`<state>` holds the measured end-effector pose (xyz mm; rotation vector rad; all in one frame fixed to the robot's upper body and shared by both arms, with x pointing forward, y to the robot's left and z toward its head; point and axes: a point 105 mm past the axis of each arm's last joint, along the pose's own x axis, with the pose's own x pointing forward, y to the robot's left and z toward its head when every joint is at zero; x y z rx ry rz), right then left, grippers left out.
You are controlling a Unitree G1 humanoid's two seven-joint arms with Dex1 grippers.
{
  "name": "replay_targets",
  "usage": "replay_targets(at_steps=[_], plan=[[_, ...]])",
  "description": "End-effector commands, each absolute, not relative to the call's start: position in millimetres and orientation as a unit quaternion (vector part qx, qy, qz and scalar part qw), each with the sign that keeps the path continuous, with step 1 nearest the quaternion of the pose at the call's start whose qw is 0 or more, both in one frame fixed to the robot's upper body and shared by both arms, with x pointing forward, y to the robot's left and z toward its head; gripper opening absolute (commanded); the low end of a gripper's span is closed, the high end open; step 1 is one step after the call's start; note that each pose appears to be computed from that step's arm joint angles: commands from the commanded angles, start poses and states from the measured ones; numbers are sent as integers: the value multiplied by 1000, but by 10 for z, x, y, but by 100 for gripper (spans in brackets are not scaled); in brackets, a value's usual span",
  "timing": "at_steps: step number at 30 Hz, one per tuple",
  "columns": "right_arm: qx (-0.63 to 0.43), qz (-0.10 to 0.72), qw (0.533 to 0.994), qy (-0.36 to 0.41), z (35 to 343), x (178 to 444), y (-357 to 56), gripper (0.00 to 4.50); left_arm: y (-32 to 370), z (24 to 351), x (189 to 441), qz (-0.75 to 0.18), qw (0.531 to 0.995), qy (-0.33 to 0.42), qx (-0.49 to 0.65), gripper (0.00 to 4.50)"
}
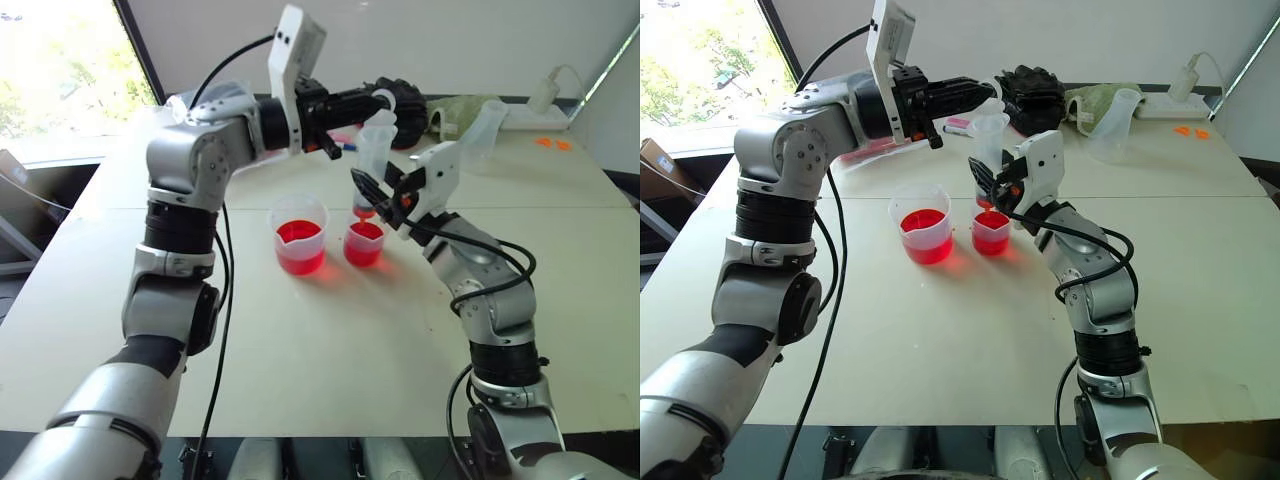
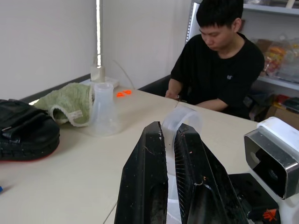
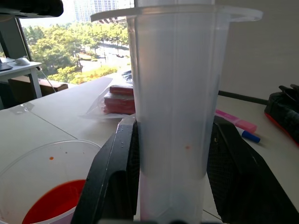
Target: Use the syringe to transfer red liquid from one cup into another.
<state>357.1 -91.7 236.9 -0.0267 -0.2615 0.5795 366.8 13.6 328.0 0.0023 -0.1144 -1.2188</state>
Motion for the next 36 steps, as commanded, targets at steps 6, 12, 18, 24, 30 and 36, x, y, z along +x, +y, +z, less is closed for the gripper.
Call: replay_targets(at_steps=[6, 12, 18, 24, 30, 36], plan=[[-15, 242, 949, -199, 2781, 3513, -1162, 138, -10, 3150, 3488, -625, 780, -36, 5, 7], [-21, 238, 950, -202, 2814, 3498, -1191, 138, -17, 3082, 3475, -626, 779, -28, 6, 7], [-25, 236, 950, -203, 2852, 3475, -1210, 138, -16, 2998, 3442, -630, 777, -20, 5, 7], [-26, 234, 951, -203, 2870, 3456, -1232, 138, -13, 2914, 3394, -636, 772, -10, 5, 7], [-27, 232, 951, -204, 2901, 3448, -1247, 138, -9, 2864, 3381, -636, 771, -3, 2, 7], [-30, 231, 952, -197, 2891, 3453, -1268, 138, -16, 2913, 3396, -633, 774, -11, -6, 7]])
